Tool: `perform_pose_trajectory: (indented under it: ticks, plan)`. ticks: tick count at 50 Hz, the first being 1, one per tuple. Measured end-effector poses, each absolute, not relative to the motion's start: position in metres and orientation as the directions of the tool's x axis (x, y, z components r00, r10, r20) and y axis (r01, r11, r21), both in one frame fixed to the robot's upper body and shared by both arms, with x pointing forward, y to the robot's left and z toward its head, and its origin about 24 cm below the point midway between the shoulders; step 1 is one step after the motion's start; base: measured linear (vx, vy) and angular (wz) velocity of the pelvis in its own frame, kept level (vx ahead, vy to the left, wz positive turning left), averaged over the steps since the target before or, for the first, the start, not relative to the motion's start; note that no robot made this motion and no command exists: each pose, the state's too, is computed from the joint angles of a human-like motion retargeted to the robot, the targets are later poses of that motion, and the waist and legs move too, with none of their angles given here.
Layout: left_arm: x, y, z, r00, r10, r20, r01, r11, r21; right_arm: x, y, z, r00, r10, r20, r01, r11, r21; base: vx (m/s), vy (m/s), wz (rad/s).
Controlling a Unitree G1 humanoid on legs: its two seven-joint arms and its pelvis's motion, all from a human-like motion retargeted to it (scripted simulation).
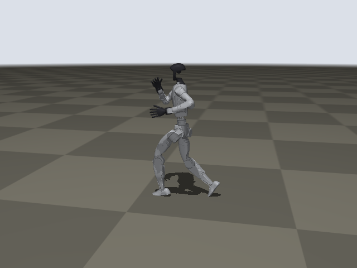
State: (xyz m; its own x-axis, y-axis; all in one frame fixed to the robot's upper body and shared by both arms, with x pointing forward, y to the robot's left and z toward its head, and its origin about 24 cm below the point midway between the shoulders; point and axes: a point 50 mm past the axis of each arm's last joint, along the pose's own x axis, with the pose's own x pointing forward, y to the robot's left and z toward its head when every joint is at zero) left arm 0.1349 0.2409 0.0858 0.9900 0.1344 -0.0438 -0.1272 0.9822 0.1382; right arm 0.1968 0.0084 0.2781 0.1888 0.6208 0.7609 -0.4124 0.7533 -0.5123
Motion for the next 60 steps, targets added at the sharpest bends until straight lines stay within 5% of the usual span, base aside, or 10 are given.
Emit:
perform_pose_trajectory:
  ticks: [11, 17, 23, 33, 37, 41, 45, 48, 53, 60]
  plan:
    - [0.219, 0.194, 0.117, 0.939, 0.189, 0.287, -0.179, 0.982, -0.061, 0.212, -0.045, 0.235, 0.470, 0.300, 0.830, -0.189, 0.953, -0.238, 0.81, -0.01, 1.15]
    - [0.285, 0.119, 0.214, 0.753, 0.130, 0.645, -0.068, 0.990, -0.121, 0.233, -0.137, 0.121, 0.909, 0.135, 0.395, -0.044, 0.972, -0.231, 0.76, 0.04, 1.61]
    - [0.296, 0.096, 0.243, 0.690, 0.087, 0.719, -0.020, 0.995, -0.101, 0.152, -0.237, 0.110, 0.987, 0.157, 0.024, -0.134, 0.905, -0.405, 1.09, 0.07, 0.56]
    - [0.293, 0.100, 0.270, 0.620, 0.086, 0.780, 0.019, 0.992, -0.124, 0.082, -0.299, 0.041, 0.868, -0.116, -0.482, -0.121, 0.893, -0.433, 1.17, -0.08, 0.23]
    - [0.281, 0.137, 0.246, 0.648, 0.240, 0.722, -0.071, 0.964, -0.257, 0.109, -0.294, 0.026, 0.913, -0.207, -0.351, 0.029, 0.892, -0.451, 0.85, -0.04, -1.31]
    - [0.246, 0.191, 0.173, 0.735, 0.447, 0.509, -0.298, 0.888, -0.350, 0.227, -0.247, 0.067, 0.964, -0.242, 0.112, 0.265, 0.918, -0.296, 0.66, 0.13, -1.81]
    - [0.183, 0.229, 0.120, 0.822, 0.478, 0.310, -0.423, 0.876, -0.231, 0.281, -0.147, 0.206, 0.775, -0.069, 0.628, 0.058, 0.998, 0.037, 0.92, 0.14, -1.65]
    - [0.149, 0.241, 0.106, 0.911, 0.371, 0.177, -0.367, 0.928, -0.060, 0.246, -0.100, 0.281, 0.505, 0.124, 0.854, -0.131, 0.989, -0.066, 1.06, 0.16, -1.07]
    - [0.119, 0.264, 0.086, 0.948, 0.311, -0.062, -0.300, 0.943, 0.144, 0.200, -0.067, 0.301, 0.294, 0.321, 0.901, -0.366, 0.908, -0.204, 1.08, 0.25, -0.10]
    - [0.101, 0.274, 0.066, 0.912, 0.375, -0.165, -0.325, 0.907, 0.268, 0.199, -0.073, 0.254, 0.455, 0.395, 0.798, -0.528, 0.841, -0.114, 1.13, 0.30, -0.18]
